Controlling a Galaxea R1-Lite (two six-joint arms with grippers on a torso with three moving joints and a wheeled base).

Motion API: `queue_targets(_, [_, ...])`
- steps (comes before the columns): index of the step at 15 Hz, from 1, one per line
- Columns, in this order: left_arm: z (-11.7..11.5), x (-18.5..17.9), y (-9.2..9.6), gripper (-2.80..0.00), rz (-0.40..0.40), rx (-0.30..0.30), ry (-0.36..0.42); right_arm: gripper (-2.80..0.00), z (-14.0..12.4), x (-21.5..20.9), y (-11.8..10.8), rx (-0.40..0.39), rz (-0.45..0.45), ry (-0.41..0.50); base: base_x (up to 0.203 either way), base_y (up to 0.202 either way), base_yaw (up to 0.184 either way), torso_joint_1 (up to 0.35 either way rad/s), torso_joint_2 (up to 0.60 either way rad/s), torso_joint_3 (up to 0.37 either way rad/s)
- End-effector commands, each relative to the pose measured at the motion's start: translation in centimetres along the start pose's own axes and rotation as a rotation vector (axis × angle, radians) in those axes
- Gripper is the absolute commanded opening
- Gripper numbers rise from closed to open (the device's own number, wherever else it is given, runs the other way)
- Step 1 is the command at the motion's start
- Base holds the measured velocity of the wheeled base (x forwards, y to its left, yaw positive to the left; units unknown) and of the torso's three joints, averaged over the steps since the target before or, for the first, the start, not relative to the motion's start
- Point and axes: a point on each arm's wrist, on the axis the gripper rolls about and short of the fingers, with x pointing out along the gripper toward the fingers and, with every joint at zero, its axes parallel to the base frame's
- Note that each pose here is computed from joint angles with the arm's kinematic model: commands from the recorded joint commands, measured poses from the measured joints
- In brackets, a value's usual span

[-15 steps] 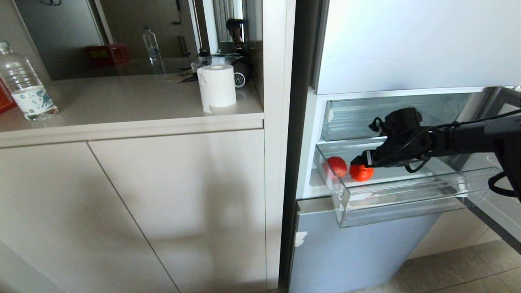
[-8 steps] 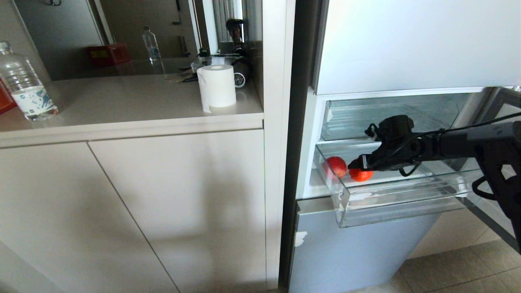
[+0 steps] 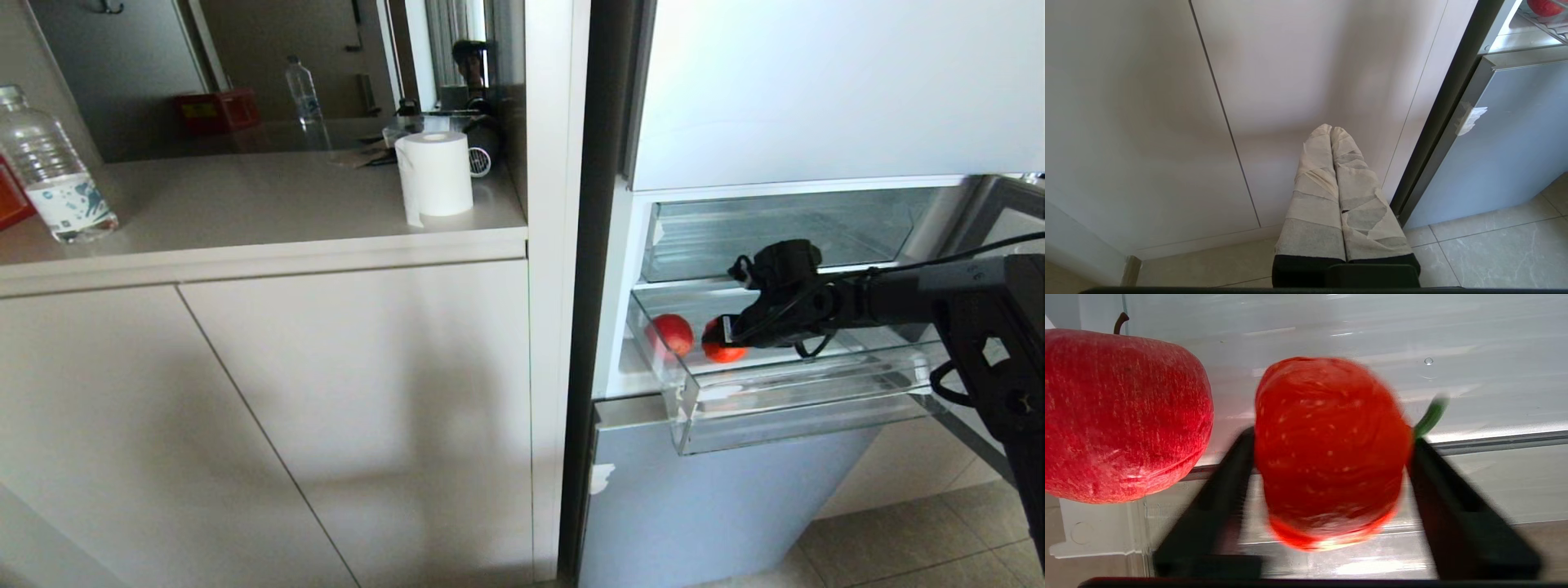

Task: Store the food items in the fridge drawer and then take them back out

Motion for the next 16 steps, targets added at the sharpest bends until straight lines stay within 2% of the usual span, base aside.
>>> queue_targets(1, [0.0, 0.0, 0.0, -2.8, 0.001, 0.001, 0.0, -2.8, 0.2, 0.1, 0.1, 0.003, 0.002, -0.011, 0.0, 0.0, 0.0, 0.0, 0.0, 0.0])
queue_targets(4, [0.0, 0.0, 0.0, -2.8, 0.001, 0.001, 0.0, -2.8, 1.1, -1.1, 0.2, 0.018, 0.004, -0.043, 0.0, 0.0, 0.0, 0.0, 0.0, 0.0])
queue_targets(9, [0.0, 0.0, 0.0, -2.8, 0.001, 0.001, 0.0, -2.8, 3.4, -5.7, 0.5, 0.028, 0.01, -0.115, 0.0, 0.0, 0.0, 0.0, 0.0, 0.0])
queue_targets(12, [0.0, 0.0, 0.0, -2.8, 0.001, 0.001, 0.0, -2.8, 3.3, -8.9, 0.6, 0.029, 0.009, -0.118, 0.0, 0.0, 0.0, 0.0, 0.0, 0.0])
queue_targets(16, [0.0, 0.0, 0.0, -2.8, 0.001, 0.001, 0.0, -2.8, 1.4, -15.0, 0.6, 0.029, -0.012, -0.089, 0.0, 0.0, 0.0, 0.0, 0.0, 0.0])
